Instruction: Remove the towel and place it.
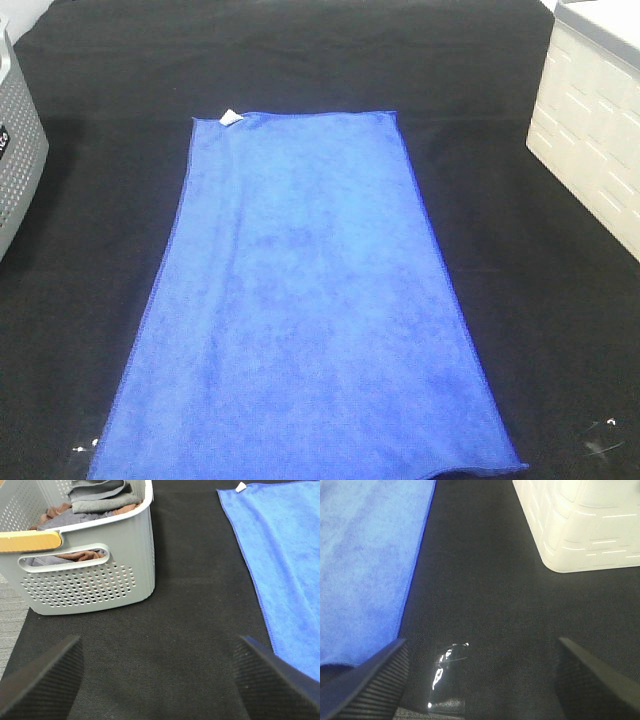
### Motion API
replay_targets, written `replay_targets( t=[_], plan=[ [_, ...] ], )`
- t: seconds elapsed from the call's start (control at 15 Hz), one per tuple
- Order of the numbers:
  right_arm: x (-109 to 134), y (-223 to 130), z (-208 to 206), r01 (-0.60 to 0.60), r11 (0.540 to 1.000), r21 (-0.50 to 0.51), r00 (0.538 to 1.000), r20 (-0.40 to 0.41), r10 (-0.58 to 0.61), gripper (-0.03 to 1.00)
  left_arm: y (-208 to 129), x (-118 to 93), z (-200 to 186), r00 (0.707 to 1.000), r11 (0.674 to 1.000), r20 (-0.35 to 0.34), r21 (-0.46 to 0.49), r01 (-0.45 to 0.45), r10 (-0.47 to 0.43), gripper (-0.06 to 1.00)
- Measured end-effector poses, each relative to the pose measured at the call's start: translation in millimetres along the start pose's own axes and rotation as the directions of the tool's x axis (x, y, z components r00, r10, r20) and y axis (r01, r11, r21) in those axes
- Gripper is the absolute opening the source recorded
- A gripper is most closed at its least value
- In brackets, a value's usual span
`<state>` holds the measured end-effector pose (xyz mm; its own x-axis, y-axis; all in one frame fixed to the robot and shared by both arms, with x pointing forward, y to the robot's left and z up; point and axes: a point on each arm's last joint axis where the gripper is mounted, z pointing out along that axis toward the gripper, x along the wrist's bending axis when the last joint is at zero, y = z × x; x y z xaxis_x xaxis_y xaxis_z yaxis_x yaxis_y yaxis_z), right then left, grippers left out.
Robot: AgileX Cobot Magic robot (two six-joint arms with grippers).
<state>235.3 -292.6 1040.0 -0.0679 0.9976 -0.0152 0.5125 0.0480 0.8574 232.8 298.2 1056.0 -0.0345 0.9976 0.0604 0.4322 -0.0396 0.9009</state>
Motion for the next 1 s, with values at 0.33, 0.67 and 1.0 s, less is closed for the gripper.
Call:
replay_targets(
  t=[0.33,0.67,1.0],
  plan=[
    [1.2,-1.5,1.8,-0.005,1.000,0.008,1.000,-0.014,0.005,0.76,-1.4,-1.6,1.8,0.999,0.999,0.018,0.007,0.037,-0.037,0.76],
    [1.3,-1.5,1.8,-0.006,1.000,0.008,1.000,-0.015,0.006,0.76,-1.4,-1.7,1.8,0.999,0.999,0.018,0.007,0.041,-0.041,0.76],
    [1.3,-1.5,1.8,-0.006,1.000,0.008,1.000,-0.015,0.006,0.76,-1.4,-2.0,1.8,0.999,0.999,0.021,0.007,0.042,-0.042,0.76]
  ],
)
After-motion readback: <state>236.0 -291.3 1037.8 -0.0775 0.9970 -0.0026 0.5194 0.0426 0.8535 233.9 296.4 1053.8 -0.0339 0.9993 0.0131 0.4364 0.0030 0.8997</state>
